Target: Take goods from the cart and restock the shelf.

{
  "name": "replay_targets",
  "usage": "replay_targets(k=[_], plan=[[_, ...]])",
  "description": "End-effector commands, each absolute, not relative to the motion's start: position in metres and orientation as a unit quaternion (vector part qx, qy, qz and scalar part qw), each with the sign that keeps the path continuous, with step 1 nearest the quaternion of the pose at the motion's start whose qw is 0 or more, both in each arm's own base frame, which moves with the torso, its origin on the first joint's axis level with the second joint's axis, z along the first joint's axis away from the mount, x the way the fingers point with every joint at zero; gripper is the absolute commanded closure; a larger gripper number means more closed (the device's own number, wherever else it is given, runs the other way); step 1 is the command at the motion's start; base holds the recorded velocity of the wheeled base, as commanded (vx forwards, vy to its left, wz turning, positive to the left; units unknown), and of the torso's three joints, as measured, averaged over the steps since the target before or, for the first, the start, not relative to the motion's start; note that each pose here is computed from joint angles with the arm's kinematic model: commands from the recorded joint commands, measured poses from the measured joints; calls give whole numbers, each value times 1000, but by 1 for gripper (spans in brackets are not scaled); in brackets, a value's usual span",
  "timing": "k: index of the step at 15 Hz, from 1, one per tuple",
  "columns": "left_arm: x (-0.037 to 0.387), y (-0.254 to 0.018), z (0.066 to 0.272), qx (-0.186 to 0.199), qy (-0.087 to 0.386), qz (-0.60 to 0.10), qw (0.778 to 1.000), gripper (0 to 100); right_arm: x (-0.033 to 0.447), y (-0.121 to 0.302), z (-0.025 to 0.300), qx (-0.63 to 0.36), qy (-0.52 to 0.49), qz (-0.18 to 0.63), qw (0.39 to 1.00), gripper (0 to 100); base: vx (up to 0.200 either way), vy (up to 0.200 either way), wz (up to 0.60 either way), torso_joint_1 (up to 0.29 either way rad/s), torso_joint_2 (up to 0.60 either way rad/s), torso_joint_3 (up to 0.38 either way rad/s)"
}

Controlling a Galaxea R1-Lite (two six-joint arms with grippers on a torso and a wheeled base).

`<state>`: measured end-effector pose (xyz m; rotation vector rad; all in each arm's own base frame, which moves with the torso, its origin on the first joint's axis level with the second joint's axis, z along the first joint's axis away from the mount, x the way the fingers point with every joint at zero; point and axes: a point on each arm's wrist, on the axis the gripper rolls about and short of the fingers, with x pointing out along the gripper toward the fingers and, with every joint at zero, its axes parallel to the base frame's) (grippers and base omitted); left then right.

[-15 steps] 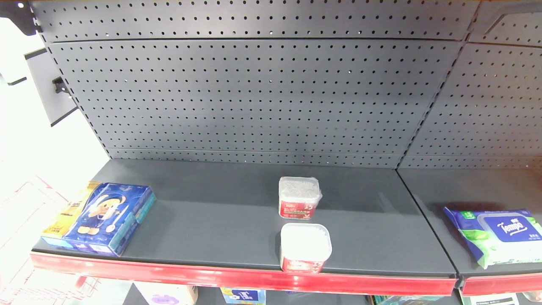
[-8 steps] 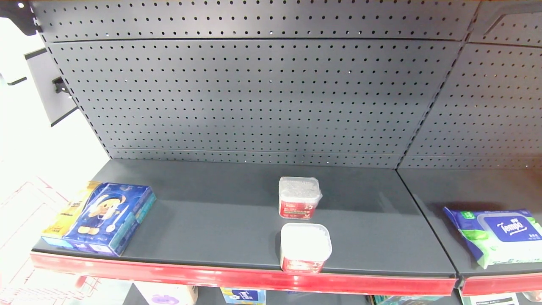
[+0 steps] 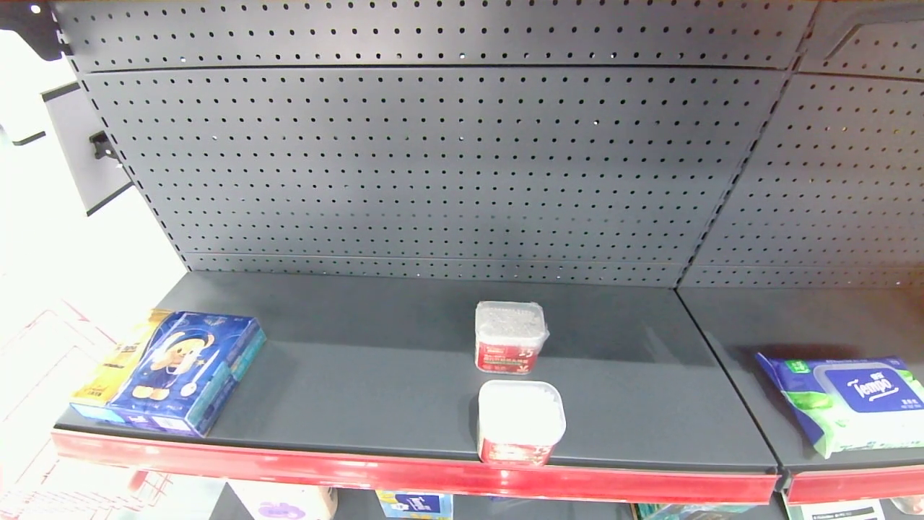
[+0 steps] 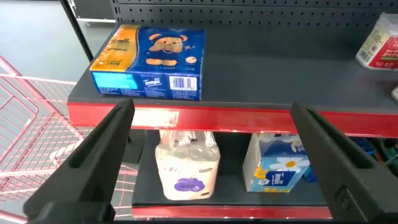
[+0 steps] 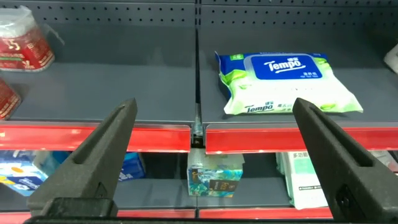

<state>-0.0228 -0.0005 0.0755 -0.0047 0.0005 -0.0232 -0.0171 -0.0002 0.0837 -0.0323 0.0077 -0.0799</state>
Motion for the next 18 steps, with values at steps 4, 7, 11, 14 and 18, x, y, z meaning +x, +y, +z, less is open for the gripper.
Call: replay_targets(k=[4,7,11,14,18], plan=[[-23,-1,75,-3,0,-12,1000,0,-17,0,84,-18,4,-47,999,0,0,0,0,0,0,0],[-23,-1,75,-3,0,-12,1000,0,-17,-1,84,-17,3,-47,999,0,0,0,-200,-1,2,1],[-23,-1,75,-3,0,-12,1000,0,-17,0,84,-18,3,-47,999,0,0,0,-150,1,2,1],[-23,-1,75,-3,0,-12,1000,0,-17,0,84,-18,3,-46,999,0,0,0,0,0,0,0],[-23,-1,75,-3,0,-12,1000,0,-17,0,84,-19,3,-47,999,0,0,0,0,0,0,0]])
